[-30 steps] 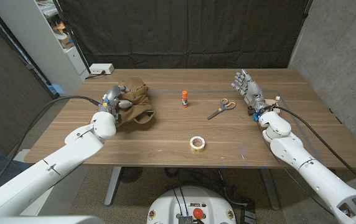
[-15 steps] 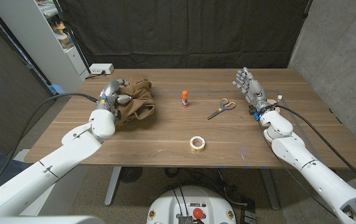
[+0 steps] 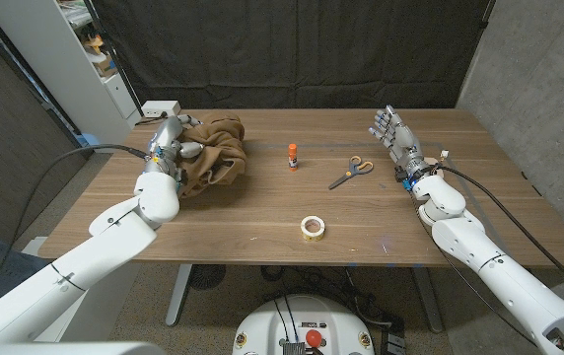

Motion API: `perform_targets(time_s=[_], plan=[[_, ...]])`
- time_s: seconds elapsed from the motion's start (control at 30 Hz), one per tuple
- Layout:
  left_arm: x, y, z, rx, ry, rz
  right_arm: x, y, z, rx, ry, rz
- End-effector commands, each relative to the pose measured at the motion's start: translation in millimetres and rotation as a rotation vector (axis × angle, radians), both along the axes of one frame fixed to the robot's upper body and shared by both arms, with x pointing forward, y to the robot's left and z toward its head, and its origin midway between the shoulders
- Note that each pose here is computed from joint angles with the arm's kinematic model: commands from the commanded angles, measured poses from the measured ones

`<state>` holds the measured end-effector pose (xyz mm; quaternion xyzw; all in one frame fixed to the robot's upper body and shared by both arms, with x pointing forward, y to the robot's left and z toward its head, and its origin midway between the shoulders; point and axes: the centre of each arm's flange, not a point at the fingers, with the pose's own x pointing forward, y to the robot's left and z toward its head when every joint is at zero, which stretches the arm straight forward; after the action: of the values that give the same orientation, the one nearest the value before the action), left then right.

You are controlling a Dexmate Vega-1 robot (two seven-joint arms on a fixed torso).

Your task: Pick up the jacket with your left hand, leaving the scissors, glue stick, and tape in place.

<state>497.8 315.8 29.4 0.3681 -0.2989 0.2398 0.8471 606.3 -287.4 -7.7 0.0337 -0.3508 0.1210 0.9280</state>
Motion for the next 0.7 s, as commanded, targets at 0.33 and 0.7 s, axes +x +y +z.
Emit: perform_targets(time_s=[0.33,0.7], plan=[[-23.0,-4.4,15.6,-0.027,-0.111,0.022,-0.6,-4.3,5.6,-0.021,-0.001,-0.002],[-29.3,-9.5,37.4,-0.007,-0.139,0.04,4.6,-7.7,5.0,-0.019,0.005,0.0]])
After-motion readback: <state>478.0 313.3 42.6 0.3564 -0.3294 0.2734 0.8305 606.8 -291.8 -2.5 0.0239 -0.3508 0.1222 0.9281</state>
